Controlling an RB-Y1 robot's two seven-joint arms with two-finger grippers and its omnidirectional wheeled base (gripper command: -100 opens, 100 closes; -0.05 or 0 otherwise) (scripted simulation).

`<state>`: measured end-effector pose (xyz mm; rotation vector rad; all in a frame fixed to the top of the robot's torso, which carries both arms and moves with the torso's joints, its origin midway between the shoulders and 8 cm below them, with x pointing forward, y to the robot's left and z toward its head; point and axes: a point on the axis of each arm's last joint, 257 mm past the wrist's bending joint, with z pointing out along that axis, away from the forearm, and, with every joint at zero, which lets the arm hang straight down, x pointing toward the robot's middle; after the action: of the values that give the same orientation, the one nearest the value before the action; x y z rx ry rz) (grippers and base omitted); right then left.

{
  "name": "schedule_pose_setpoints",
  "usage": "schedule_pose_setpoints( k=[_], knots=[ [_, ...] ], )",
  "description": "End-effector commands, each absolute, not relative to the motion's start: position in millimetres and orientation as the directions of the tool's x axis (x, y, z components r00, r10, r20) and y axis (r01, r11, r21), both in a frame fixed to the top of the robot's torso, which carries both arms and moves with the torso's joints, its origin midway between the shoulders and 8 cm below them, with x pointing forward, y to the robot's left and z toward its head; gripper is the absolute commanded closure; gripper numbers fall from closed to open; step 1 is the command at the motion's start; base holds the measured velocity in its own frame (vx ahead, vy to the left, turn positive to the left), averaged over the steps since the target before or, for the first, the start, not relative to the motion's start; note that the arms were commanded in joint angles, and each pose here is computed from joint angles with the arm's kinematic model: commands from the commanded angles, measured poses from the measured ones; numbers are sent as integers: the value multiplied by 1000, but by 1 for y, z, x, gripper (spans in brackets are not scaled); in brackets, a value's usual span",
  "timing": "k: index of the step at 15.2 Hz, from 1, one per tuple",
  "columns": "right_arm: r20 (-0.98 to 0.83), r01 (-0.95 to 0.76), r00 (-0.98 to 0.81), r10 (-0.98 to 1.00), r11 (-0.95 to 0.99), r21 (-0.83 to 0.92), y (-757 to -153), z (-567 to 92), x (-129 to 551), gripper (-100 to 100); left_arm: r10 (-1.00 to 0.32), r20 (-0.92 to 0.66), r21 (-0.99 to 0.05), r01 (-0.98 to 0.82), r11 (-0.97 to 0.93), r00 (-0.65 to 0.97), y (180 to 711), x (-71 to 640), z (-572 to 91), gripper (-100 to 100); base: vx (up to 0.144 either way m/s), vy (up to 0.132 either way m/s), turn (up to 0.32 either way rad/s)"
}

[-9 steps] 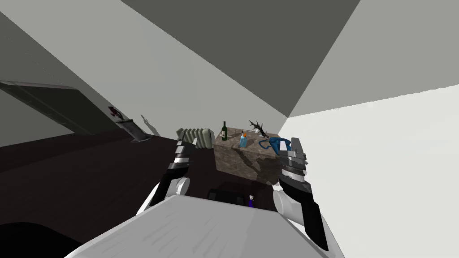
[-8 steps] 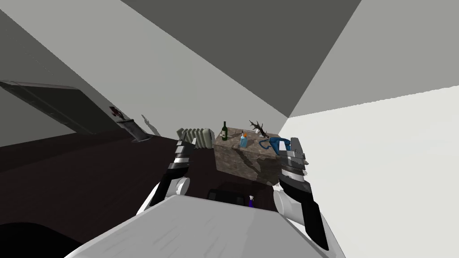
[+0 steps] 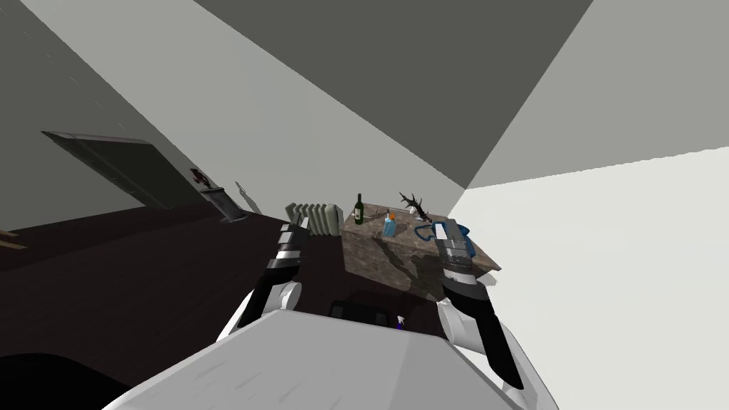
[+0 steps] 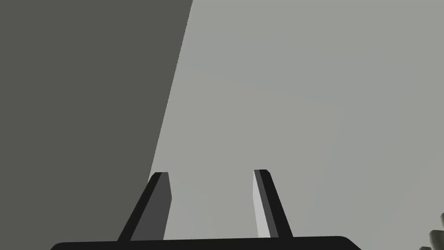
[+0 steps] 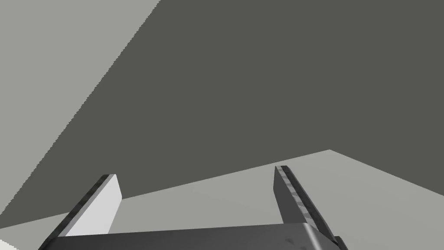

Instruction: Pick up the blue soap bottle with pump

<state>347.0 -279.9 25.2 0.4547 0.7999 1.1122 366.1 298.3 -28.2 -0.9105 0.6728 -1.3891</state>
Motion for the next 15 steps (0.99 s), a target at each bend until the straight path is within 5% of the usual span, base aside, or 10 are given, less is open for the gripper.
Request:
schedule_pose_setpoints(
  k=[1, 15],
  knots=[
    [-392, -607, 187, 901, 419, 675, -273, 17, 352, -100, -989, 114, -851, 524, -48, 95, 298, 366, -28, 0, 28, -22, 79],
    [-676, -596, 41, 735, 561, 575, -249, -32, 374, -100, -989, 114, -851, 524, -48, 95, 298, 366, -28, 0, 33, -22, 108]
  ],
)
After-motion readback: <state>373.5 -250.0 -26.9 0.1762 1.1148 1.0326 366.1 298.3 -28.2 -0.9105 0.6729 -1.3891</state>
